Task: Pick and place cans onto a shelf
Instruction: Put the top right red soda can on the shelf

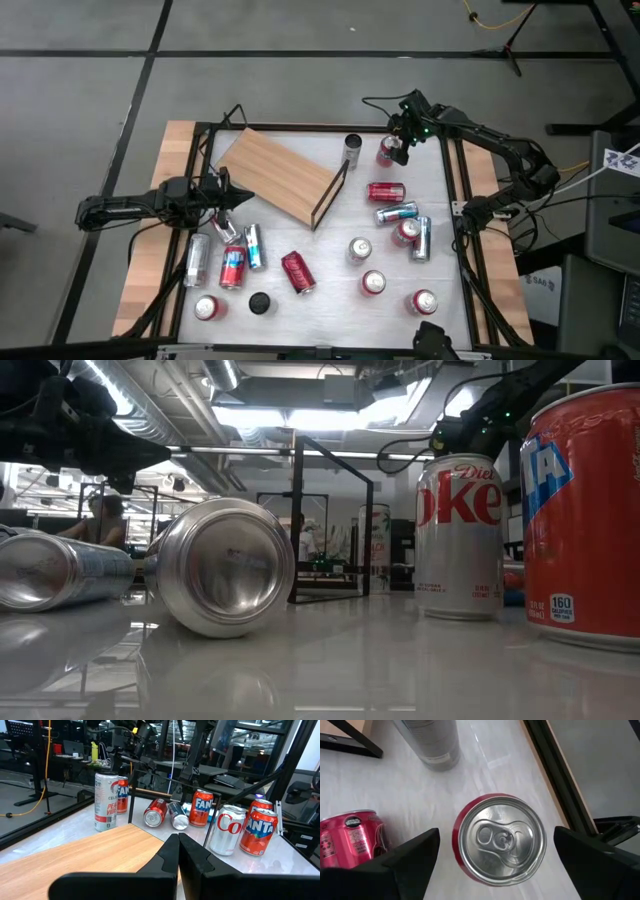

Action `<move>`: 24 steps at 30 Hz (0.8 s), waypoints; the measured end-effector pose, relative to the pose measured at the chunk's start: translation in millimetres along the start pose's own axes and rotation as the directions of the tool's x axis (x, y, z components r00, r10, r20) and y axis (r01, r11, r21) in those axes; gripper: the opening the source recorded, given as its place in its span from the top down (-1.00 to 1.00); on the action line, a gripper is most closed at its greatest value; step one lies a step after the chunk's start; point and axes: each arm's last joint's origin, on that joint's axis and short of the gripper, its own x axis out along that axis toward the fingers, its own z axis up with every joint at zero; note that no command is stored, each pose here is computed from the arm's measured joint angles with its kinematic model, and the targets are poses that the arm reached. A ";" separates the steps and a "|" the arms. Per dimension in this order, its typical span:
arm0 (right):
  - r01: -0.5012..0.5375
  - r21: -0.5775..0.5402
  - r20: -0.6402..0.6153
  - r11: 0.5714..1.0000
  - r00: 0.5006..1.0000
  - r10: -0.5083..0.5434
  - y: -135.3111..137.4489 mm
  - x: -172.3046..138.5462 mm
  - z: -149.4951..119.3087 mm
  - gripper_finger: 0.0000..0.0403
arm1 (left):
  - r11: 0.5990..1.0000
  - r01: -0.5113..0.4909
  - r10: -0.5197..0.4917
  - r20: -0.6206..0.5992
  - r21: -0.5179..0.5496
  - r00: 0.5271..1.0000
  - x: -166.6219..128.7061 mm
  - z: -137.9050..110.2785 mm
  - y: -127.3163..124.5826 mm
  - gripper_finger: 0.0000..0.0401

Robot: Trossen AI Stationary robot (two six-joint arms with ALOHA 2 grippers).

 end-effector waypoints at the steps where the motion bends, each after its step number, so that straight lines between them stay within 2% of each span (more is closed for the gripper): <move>1: -0.001 -0.001 -0.001 1.000 1.000 0.001 0.5 0.1 0.2 -0.89 | 1.000 0.000 0.000 0.000 0.000 1.000 0.0 0.0 0.0 1.00; 13: 0.030 -0.030 -0.053 0.999 0.998 -0.031 7.7 7.7 2.4 -0.87 | 1.000 0.000 0.000 0.000 0.000 1.000 0.0 0.0 0.0 1.00; 24: 0.033 -0.032 -0.083 0.999 0.996 -0.035 6.7 18.4 2.4 -0.38 | 1.000 0.000 0.000 0.000 0.000 1.000 0.0 0.0 0.0 1.00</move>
